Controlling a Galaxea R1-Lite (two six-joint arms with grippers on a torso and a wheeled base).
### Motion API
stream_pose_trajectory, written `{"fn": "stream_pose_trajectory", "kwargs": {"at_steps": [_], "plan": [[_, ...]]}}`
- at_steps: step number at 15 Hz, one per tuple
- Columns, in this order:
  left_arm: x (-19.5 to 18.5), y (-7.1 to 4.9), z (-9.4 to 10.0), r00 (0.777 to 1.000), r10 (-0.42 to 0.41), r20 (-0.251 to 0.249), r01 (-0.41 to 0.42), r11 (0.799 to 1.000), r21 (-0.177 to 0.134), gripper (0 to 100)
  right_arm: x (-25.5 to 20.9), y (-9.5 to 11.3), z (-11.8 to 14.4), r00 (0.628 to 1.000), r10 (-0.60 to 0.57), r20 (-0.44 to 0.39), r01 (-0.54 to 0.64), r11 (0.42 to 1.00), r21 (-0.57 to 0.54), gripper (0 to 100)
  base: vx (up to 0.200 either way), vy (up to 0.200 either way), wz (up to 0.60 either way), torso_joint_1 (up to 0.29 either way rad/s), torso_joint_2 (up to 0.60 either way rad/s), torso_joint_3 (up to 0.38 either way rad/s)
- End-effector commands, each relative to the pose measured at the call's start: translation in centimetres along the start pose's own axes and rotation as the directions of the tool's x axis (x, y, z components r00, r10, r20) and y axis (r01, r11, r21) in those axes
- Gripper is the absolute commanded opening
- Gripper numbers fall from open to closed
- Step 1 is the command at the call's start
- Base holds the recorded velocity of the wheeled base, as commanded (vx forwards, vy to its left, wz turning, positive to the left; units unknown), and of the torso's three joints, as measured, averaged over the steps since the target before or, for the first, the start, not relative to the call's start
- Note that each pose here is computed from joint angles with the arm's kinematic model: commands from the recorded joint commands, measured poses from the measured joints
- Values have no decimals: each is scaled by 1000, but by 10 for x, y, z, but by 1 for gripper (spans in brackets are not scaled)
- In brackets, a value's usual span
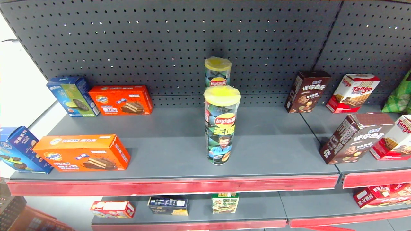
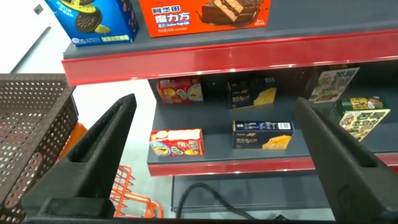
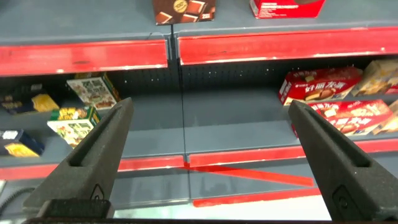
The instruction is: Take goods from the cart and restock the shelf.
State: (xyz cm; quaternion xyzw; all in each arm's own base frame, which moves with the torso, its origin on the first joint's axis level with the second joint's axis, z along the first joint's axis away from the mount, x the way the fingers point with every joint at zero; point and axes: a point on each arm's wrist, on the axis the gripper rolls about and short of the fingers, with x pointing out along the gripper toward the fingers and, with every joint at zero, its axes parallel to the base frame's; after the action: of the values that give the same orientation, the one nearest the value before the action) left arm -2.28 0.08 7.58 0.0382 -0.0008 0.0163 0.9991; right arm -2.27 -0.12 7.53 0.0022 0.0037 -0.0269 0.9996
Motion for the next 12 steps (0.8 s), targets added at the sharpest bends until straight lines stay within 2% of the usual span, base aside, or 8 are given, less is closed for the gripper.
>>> {"fn": "stream_pose_trajectory", "kwargs": {"at_steps": [1, 4, 7, 12], "plan": [[0, 0, 0, 1000, 0, 0, 0, 1000, -1, 100, 0, 0, 0, 1000, 9, 0, -9, 1000, -8, 100, 0, 0, 0, 0, 0, 0], [0, 0, 0, 1000, -3, -1, 3, 1000, -1, 100, 0, 0, 0, 1000, 6, -5, -6, 1000, -6, 100, 0, 0, 0, 0, 0, 0], [0, -1, 0, 998, -59, 3, 59, 998, -1, 100, 0, 0, 0, 1000, 8, -5, -8, 1000, -6, 100, 0, 0, 0, 0, 0, 0], [0, -1, 0, 998, -66, 4, 66, 998, -1, 100, 0, 0, 0, 1000, 9, 0, -9, 1000, -8, 100, 0, 0, 0, 0, 0, 0]]}}
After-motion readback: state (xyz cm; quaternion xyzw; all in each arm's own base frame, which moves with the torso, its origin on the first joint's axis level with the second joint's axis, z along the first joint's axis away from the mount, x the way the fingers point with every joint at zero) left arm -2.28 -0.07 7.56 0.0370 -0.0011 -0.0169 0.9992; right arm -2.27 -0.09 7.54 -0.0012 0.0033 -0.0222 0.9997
